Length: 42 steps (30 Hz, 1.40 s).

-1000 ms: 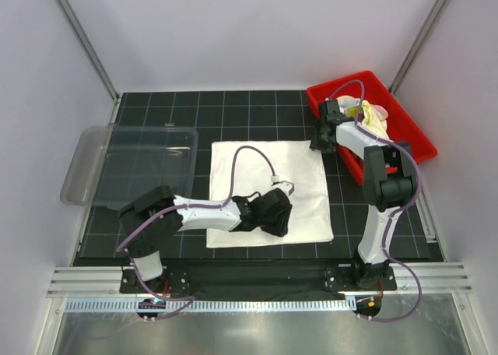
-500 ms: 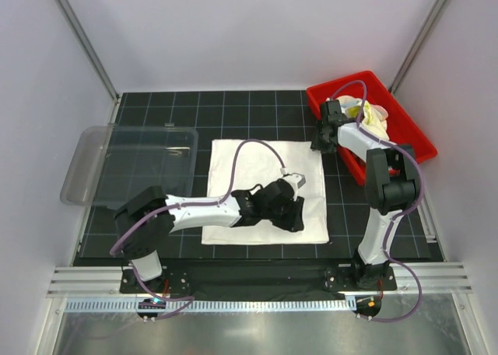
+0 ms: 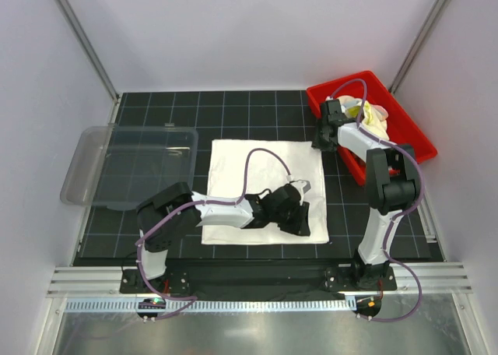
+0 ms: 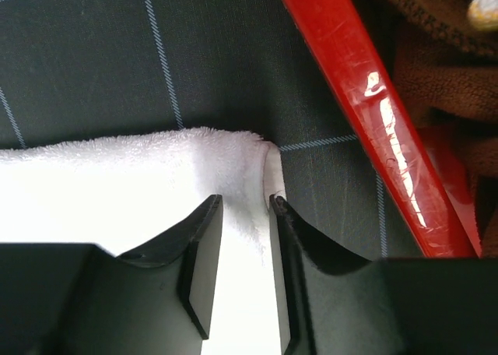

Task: Fold and stack the towels
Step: Fold the towel

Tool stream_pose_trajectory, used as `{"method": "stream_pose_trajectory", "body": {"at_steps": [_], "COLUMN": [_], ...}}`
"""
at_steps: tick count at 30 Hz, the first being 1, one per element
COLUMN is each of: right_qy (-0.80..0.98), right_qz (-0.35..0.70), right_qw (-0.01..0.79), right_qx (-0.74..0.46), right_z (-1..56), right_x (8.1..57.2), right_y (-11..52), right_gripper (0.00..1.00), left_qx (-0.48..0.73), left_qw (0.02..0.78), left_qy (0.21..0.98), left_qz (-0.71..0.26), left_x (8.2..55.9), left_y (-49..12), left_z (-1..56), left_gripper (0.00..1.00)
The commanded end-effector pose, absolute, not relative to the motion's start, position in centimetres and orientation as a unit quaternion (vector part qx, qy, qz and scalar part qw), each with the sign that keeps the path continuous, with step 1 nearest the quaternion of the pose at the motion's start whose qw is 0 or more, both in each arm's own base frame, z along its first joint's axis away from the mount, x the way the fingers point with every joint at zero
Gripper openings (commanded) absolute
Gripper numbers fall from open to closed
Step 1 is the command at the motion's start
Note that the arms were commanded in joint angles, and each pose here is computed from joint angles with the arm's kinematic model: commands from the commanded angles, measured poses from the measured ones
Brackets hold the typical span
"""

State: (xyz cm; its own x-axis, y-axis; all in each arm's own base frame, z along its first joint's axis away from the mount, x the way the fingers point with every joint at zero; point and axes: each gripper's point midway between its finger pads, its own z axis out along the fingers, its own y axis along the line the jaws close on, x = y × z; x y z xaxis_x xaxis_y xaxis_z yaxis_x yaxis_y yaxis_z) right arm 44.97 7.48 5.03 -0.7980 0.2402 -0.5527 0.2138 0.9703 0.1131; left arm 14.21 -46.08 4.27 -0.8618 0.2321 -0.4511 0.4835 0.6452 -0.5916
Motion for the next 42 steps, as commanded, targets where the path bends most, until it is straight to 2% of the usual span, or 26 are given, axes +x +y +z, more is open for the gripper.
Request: {"method": "stream_pose_trajectory", "body": {"at_steps": [1, 3, 7, 20, 35, 38, 39, 42], "right_qy": [0.936, 0.934, 0.928, 0.915, 0.907, 0.911, 0.908, 0.905], "right_qz": [0.023, 0.02, -0.003, 0.033, 0.015, 0.014, 0.016, 0.017], "right_qw": [0.332, 0.337, 0.354, 0.392, 0.41, 0.402, 0.406, 0.413], "right_qx": [0.117, 0.116, 0.114, 0.092, 0.092, 0.092, 0.098, 0.105], "right_z": [6.4, 6.7, 7.1, 7.3, 7.4, 8.1, 9.5, 13.6], "right_x": [46.7, 46.9, 48.1, 51.5, 53.9, 53.6, 53.4, 53.1], "right_y": [7.3, 7.2, 6.5, 7.1, 5.3, 5.4, 5.3, 5.2], "right_gripper": [0.33, 0.26, 0.01, 0.01, 0.01, 0.15, 0.25, 0.39], "left_qx": [0.194, 0.19, 0.188, 0.186, 0.189, 0.189, 0.192, 0.217], "left_qw": [0.183, 0.18, 0.173, 0.159, 0.138, 0.142, 0.142, 0.169], "left_qy": [0.883, 0.89, 0.898, 0.913, 0.918, 0.912, 0.91, 0.899], "left_qz": [-0.385, -0.375, -0.359, -0.326, -0.319, -0.335, -0.338, -0.341], "left_x": [14.4, 14.3, 14.0, 13.5, 12.6, 12.7, 12.7, 14.0], "left_y": [-46.7, -46.2, -45.3, -43.7, -43.7, -44.5, -44.7, -46.4], "left_z": [4.7, 3.8, 2.4, -0.6, -2.1, -0.7, -0.1, 4.4], "left_gripper": [0.36, 0.35, 0.35, 0.34, 0.34, 0.34, 0.34, 0.38]}}
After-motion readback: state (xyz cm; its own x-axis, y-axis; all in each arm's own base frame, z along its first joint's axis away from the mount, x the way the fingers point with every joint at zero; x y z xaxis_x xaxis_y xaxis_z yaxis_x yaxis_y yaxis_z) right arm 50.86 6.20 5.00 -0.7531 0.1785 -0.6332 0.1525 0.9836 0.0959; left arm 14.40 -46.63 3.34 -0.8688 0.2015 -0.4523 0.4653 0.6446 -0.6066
